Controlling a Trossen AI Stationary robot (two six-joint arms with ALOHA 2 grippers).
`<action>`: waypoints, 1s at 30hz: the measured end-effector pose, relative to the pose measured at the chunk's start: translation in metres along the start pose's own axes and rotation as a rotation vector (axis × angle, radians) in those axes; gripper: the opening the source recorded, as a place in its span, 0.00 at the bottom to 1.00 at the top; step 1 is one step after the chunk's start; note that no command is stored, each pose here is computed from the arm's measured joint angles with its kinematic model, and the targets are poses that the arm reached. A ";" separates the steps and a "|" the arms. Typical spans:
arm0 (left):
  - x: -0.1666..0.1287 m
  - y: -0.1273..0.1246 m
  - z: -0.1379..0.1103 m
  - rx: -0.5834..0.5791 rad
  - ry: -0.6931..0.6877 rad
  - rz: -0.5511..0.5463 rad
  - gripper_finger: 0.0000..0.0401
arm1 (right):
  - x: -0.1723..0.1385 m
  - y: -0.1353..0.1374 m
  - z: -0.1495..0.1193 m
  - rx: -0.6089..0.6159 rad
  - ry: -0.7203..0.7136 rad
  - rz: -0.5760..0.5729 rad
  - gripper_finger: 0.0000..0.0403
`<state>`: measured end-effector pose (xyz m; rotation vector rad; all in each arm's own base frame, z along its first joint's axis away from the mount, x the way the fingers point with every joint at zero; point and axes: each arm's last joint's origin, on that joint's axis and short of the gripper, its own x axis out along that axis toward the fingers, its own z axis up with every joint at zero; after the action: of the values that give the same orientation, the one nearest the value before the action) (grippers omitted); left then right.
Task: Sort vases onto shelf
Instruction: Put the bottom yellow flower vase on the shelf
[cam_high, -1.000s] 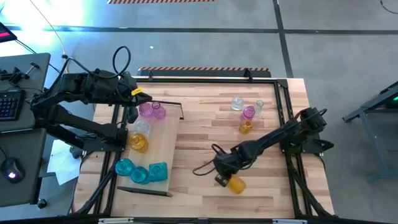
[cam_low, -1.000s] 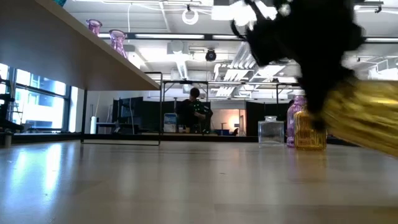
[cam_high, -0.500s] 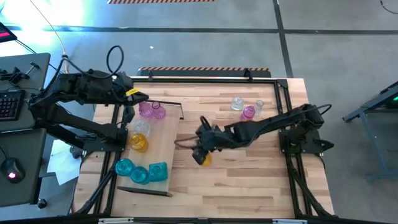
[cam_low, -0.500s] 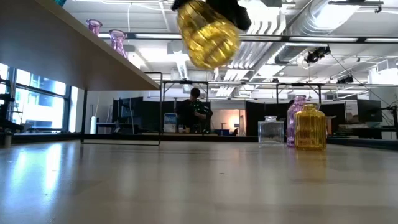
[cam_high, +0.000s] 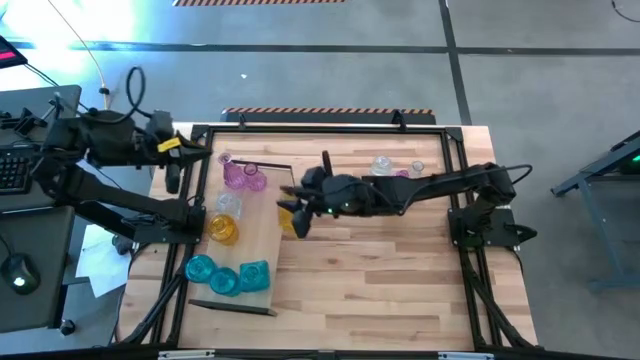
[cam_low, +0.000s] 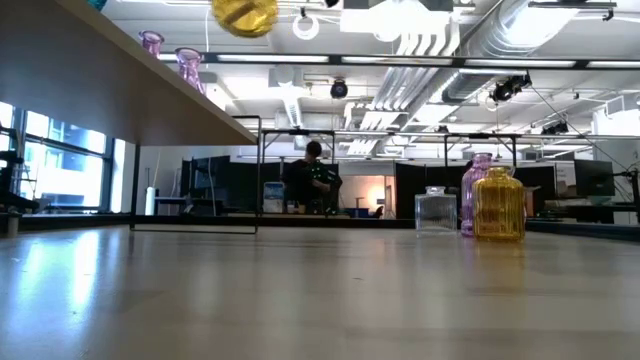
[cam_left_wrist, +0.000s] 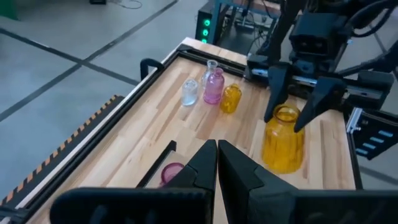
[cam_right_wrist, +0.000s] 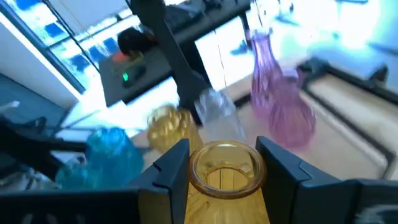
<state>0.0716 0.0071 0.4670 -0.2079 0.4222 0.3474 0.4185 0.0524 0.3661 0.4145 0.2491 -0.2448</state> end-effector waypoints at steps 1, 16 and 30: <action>-0.002 0.001 -0.001 -0.001 -0.001 0.006 0.01 | 0.003 -0.002 0.002 -0.012 -0.019 0.003 0.32; -0.006 0.004 -0.006 0.010 0.030 0.027 0.01 | 0.079 -0.010 -0.006 -0.037 -0.082 0.196 0.32; -0.006 0.005 -0.007 0.013 0.028 0.048 0.01 | 0.122 0.001 -0.018 -0.067 0.047 0.274 0.32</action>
<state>0.0625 0.0084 0.4629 -0.1906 0.4578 0.3891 0.5304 0.0387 0.3157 0.3832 0.2427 0.0418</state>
